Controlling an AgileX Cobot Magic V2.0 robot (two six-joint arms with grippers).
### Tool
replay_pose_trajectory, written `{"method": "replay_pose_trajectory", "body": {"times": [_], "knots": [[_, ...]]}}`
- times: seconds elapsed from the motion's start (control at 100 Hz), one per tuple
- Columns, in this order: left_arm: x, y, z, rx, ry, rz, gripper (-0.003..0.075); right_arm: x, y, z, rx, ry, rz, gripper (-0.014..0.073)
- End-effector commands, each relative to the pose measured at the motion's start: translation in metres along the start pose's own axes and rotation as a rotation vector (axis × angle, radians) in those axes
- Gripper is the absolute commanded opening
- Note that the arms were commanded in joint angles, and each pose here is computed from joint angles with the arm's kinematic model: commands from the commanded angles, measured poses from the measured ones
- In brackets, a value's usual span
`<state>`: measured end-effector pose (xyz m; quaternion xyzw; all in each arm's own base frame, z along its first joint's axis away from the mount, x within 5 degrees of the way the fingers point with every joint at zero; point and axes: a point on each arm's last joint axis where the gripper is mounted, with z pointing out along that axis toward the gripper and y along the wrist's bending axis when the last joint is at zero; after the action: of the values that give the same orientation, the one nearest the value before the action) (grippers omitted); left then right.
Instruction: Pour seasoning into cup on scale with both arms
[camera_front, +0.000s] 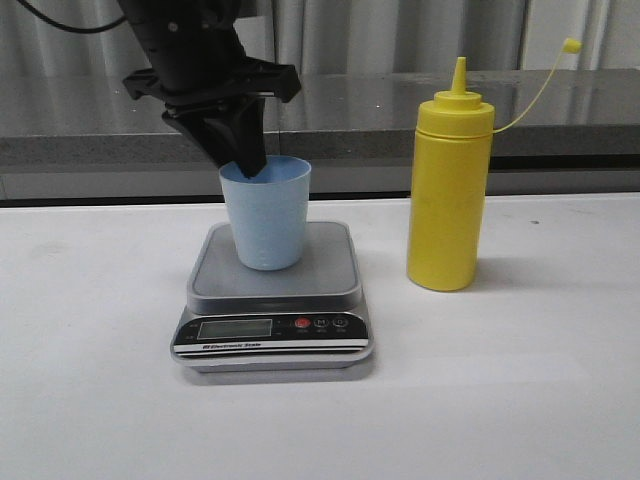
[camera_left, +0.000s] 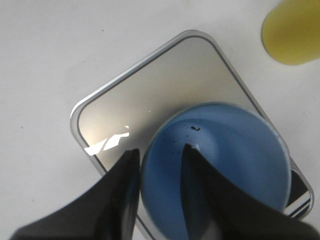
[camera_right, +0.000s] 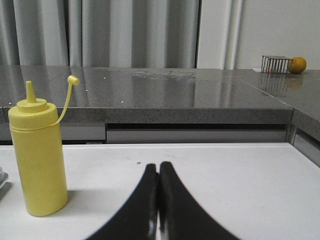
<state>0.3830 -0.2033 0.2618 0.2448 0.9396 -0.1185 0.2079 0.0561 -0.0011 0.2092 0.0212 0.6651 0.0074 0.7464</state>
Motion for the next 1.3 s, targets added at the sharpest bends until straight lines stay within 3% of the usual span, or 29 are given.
{"method": "replay_pose_trajectory", "body": {"times": [0.0,0.28,0.57,0.67,0.93,1.29], "knots": [[-0.014,-0.01,-0.052,0.003,-0.158,0.013,0.0209,-0.007,0.001,-0.001,-0.006,-0.088,-0.015,-0.0067],[-0.013,-0.015,-0.101,-0.01,-0.265,0.032,0.0201,-0.007,0.001,-0.001,-0.006,-0.088,-0.015,-0.0067],[-0.003,-0.007,-0.152,-0.04,-0.356,0.012,0.0018,-0.007,0.001,-0.001,-0.006,-0.088,-0.015,-0.0067],[0.006,-0.007,-0.166,-0.046,-0.381,0.009,0.001,-0.007,0.001,-0.001,-0.006,-0.088,-0.015,-0.0067],[0.04,-0.01,-0.193,-0.068,-0.477,0.001,0.001,-0.007,0.001,-0.001,-0.006,-0.089,-0.015,-0.0067],[0.111,0.007,-0.216,-0.166,-0.584,-0.073,0.001,-0.007,0.001,-0.002,-0.006,-0.09,-0.015,-0.0067]]}}
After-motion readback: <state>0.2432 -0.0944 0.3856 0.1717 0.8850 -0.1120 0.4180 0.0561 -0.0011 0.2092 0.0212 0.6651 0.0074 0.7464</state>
